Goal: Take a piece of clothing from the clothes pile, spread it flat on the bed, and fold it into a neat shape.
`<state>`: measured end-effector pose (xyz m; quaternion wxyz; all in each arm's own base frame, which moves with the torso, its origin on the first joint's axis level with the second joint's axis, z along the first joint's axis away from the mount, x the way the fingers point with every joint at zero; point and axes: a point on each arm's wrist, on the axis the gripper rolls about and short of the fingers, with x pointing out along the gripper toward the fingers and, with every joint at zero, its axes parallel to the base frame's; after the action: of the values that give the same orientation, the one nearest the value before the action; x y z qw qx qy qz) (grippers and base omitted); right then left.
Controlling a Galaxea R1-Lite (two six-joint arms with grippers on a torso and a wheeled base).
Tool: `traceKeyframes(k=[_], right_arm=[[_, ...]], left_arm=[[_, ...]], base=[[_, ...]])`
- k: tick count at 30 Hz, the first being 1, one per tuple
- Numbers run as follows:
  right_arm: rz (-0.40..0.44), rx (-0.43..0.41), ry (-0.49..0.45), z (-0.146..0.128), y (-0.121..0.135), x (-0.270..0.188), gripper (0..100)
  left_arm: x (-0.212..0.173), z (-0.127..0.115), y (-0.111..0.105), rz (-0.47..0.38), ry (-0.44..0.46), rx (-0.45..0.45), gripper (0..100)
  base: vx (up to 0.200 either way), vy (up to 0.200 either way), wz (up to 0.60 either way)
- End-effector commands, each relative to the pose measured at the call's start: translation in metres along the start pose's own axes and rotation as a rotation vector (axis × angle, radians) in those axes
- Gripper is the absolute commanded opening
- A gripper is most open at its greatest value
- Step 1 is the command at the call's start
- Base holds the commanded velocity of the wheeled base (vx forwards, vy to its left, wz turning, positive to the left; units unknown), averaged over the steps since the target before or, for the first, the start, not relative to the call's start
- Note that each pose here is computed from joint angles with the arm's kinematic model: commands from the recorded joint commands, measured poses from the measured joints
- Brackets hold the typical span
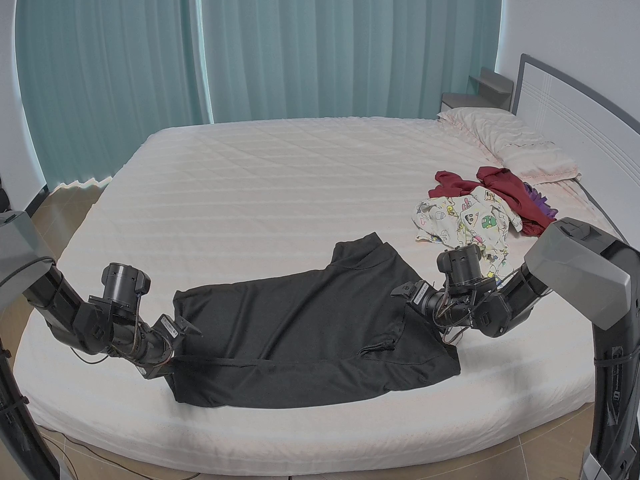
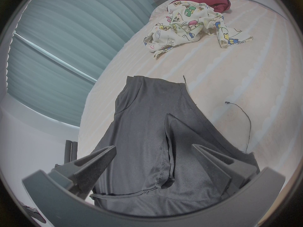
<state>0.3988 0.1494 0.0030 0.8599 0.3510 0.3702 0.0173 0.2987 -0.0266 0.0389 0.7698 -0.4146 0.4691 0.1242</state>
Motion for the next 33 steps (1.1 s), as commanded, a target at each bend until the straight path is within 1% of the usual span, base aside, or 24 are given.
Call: traceKeyframes(k=[1, 3, 5, 8, 12, 21, 25, 26, 33], right_arm=[[-0.043, -0.036, 0.018, -0.002, 0.006, 0.020, 100], [-0.053, -0.052, 0.014, -0.001, 0.005, 0.030, 100], [-0.056, -0.051, 0.010, 0.000, 0.005, 0.034, 100], [-0.080, -0.063, 0.029, -0.006, 0.003, 0.046, 100], [-0.084, -0.071, 0.003, -0.005, 0.005, 0.055, 100], [-0.114, -0.073, 0.027, -0.003, 0.007, 0.063, 100], [-0.128, -0.084, 0.046, -0.010, 0.007, 0.070, 100], [-0.128, -0.084, 0.046, -0.010, 0.007, 0.071, 0], [-0.140, -0.079, 0.022, -0.005, 0.008, 0.067, 0]], left_arm=[[0.021, -0.010, 0.012, -0.025, -0.011, -0.028, 100], [0.024, -0.012, 0.011, -0.029, -0.027, -0.025, 100], [0.024, -0.012, 0.011, -0.029, -0.027, -0.025, 100], [0.024, -0.013, 0.013, -0.026, -0.023, -0.027, 100], [0.024, -0.013, 0.013, -0.028, -0.024, -0.027, 100], [0.024, -0.013, 0.012, -0.029, -0.024, -0.027, 100], [0.024, -0.013, 0.012, -0.029, -0.024, -0.028, 100], [0.024, -0.013, 0.012, -0.029, -0.024, -0.028, 100], [0.024, -0.013, 0.013, -0.028, -0.024, -0.028, 100]], base=[[0.000, 0.000, 0.00], [0.000, 0.000, 0.00], [0.000, 0.000, 0.00], [0.000, 0.000, 0.00], [0.000, 0.000, 0.00], [0.000, 0.000, 0.00], [0.000, 0.000, 0.00], [0.000, 0.000, 0.00], [0.000, 0.000, 0.00]])
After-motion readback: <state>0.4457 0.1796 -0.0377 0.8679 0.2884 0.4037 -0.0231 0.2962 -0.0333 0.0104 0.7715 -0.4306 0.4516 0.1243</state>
